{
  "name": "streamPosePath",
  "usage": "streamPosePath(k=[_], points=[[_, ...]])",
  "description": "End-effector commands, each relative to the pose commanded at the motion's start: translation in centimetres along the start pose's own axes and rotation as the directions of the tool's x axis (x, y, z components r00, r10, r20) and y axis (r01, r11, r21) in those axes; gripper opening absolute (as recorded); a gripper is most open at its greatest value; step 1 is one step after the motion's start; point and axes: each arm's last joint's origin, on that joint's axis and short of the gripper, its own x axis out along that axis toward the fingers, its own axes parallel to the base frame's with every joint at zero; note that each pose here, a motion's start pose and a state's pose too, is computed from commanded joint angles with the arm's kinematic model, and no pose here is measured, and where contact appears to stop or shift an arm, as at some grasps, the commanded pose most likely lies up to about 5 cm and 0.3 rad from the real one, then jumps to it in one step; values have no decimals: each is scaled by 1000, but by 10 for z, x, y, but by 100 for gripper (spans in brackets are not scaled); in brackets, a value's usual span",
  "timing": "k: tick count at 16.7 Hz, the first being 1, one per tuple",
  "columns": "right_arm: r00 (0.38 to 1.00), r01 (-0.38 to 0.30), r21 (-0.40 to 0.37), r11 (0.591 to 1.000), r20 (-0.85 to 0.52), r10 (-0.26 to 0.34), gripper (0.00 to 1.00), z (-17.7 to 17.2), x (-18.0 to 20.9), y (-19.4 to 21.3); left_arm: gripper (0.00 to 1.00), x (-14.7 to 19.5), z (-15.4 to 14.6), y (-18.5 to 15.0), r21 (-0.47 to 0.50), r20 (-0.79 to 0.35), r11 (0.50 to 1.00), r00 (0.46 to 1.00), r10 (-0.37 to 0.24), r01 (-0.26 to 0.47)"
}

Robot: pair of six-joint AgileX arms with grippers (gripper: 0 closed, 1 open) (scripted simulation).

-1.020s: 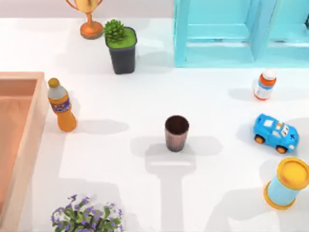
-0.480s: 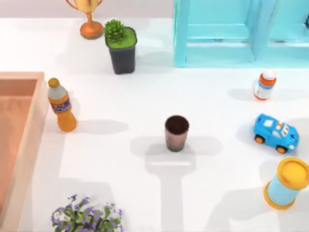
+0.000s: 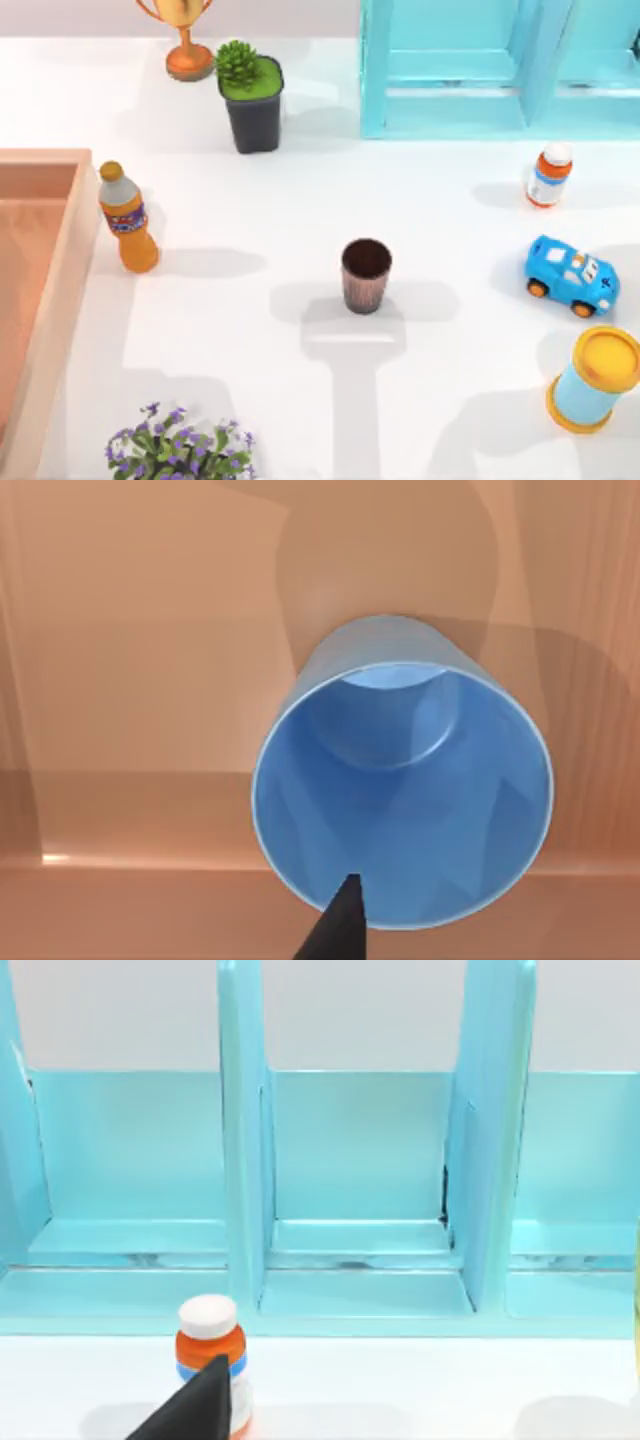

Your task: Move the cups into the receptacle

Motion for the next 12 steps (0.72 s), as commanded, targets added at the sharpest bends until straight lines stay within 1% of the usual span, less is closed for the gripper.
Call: streamPosePath(k=[1, 2, 12], points=[[1000, 0, 0, 1000, 0, 0, 100, 0, 0, 0, 98, 0, 0, 0, 0, 0, 1000, 1000, 0, 0], [1000, 0, 0, 1000, 0, 0, 100, 0, 0, 0, 100, 0, 0, 0, 0, 0, 1000, 1000, 0, 0], [1000, 0, 0, 1000, 0, 0, 100, 0, 0, 0, 100, -3, 1, 0, 5, -3, 1000, 1000, 2, -2]])
